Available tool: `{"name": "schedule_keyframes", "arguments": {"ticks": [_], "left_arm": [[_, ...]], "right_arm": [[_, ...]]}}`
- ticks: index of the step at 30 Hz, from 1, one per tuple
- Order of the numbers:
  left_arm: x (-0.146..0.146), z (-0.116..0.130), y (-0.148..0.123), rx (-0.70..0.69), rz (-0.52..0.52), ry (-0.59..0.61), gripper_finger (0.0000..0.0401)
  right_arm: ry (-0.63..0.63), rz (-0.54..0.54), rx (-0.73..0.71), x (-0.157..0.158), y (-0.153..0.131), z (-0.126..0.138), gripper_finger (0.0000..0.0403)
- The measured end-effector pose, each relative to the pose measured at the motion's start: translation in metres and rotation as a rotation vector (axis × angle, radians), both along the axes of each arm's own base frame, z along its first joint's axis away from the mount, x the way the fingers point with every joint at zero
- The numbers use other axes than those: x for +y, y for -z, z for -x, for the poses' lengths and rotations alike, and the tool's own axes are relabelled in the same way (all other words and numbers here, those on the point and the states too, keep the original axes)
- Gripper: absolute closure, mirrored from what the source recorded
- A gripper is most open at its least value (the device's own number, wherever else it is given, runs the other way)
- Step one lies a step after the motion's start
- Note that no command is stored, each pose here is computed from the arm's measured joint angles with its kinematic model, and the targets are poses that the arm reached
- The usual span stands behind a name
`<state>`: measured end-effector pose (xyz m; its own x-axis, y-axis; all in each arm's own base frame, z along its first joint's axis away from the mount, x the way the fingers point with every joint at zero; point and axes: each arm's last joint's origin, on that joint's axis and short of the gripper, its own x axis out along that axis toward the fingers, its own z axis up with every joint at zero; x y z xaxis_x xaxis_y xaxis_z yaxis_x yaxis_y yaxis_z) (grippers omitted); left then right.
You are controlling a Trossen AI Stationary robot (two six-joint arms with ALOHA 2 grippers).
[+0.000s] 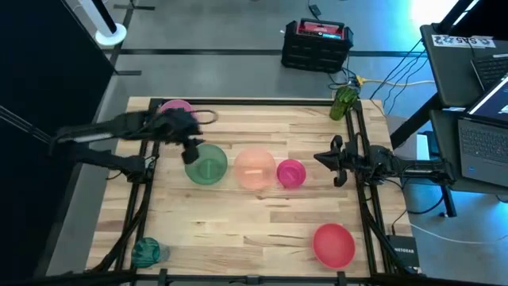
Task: Nest bowls inside each other
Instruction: Stack the green bowl on top of the orange bowl
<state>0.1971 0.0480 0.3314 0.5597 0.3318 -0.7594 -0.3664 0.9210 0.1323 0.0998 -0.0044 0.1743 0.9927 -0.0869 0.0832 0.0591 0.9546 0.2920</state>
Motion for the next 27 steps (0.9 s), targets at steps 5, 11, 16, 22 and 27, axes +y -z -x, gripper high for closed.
{"name": "schedule_keyframes", "arguments": {"ticks": [5,11,16,22,27], "left_arm": [[0.020,-0.045,0.008,0.289,-0.055,0.157,0.0282],[0.030,-0.074,0.038,0.450,-0.071,0.358,0.0282],[0.038,-0.088,0.059,0.534,-0.066,0.471,0.0282],[0.047,-0.103,0.088,0.623,-0.050,0.611,0.0282],[0.051,-0.106,0.096,0.643,-0.032,0.676,0.0282]], "right_arm": [[-0.014,-0.172,-0.018,0.000,0.000,0.000,0.0403],[-0.017,-0.209,-0.009,0.000,0.001,0.000,0.0403],[-0.019,-0.231,0.008,0.000,0.003,0.000,0.0403],[-0.020,-0.257,0.028,0.000,0.005,0.000,0.0403],[-0.021,-0.265,0.049,0.000,0.007,0.000,0.0403]]}}
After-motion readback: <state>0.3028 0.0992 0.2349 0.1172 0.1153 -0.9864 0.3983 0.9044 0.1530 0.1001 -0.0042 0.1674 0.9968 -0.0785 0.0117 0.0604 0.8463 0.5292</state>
